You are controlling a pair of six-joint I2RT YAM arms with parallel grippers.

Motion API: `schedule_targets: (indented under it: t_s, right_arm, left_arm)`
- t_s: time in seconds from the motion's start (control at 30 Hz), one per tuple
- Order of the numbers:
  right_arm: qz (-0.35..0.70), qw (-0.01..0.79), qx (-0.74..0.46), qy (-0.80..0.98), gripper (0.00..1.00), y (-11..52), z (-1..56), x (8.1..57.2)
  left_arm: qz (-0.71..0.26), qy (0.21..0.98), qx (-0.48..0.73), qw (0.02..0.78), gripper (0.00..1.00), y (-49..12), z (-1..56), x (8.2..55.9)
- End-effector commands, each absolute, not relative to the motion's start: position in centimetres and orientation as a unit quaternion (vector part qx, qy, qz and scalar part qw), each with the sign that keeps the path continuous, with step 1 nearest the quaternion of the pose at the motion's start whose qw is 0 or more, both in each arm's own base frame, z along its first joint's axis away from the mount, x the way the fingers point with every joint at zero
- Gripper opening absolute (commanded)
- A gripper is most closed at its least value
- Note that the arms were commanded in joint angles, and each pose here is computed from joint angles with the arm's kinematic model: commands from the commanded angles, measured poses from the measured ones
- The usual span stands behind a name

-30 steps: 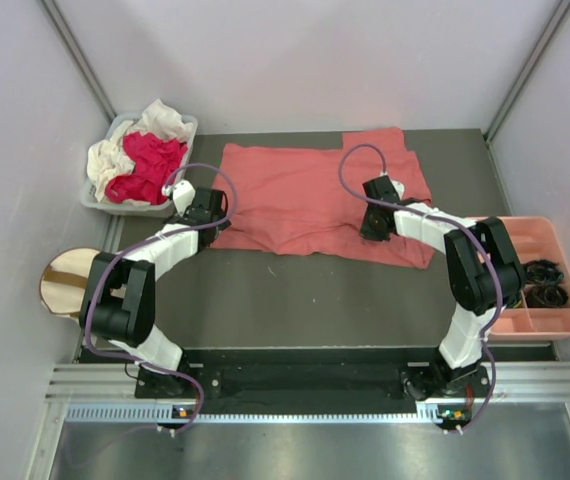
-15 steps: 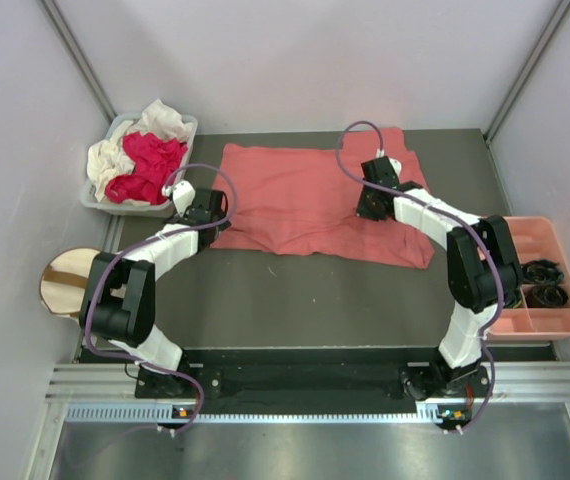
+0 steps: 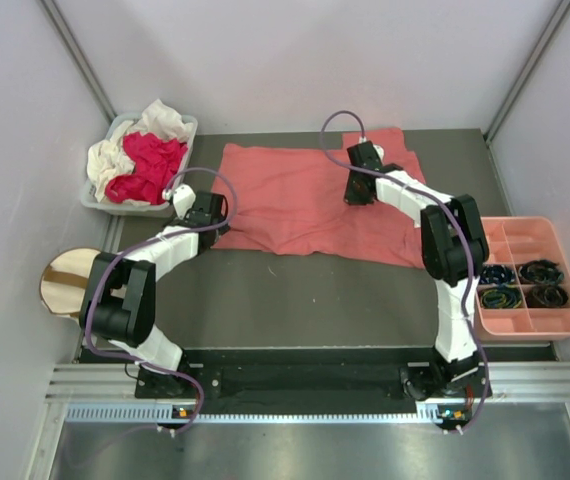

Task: Fold and stack the t-shirts
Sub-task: Fold the flattened tshirt in 1/3 of the way

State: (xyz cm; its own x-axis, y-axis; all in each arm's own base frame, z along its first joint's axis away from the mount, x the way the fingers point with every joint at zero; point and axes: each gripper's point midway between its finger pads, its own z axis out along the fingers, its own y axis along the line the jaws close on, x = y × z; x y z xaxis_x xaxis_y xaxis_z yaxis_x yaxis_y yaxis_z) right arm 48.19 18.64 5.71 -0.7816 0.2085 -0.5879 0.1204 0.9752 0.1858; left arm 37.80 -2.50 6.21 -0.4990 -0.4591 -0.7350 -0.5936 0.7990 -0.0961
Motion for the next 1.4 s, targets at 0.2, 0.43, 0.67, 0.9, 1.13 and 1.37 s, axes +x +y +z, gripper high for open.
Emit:
schedule_targets:
  t_s: [0.2,0.43,0.67,0.9,1.13,1.37]
  right_arm:
    - [0.057,0.386,0.047,0.919,0.40,19.3,10.5,51.8]
    - [0.044,0.426,0.057,0.902,0.56,16.4,16.6,49.1]
    - [0.017,0.408,0.100,0.907,0.59,10.5,16.3,42.2]
    - [-0.022,0.371,0.161,0.914,0.59,5.1,13.8,36.2]
    - [-0.062,0.323,0.197,0.924,0.59,3.2,10.4,32.5]
    - [-0.056,0.299,0.211,0.929,0.58,3.0,8.0,30.8]
  left_arm:
    - [0.086,0.853,-0.308,0.412,0.99,-2.1,7.4,37.3]
    - [0.102,0.849,-0.305,0.419,0.99,-1.4,7.9,36.9]
    - [0.098,0.854,-0.301,0.412,0.99,-1.6,6.7,36.7]
    - [0.094,0.859,-0.297,0.407,0.99,-1.9,6.1,37.0]
    - [0.092,0.861,-0.296,0.404,0.99,-2.0,5.9,37.0]
    - [0.097,0.860,-0.293,0.405,0.99,-1.8,6.0,36.8]
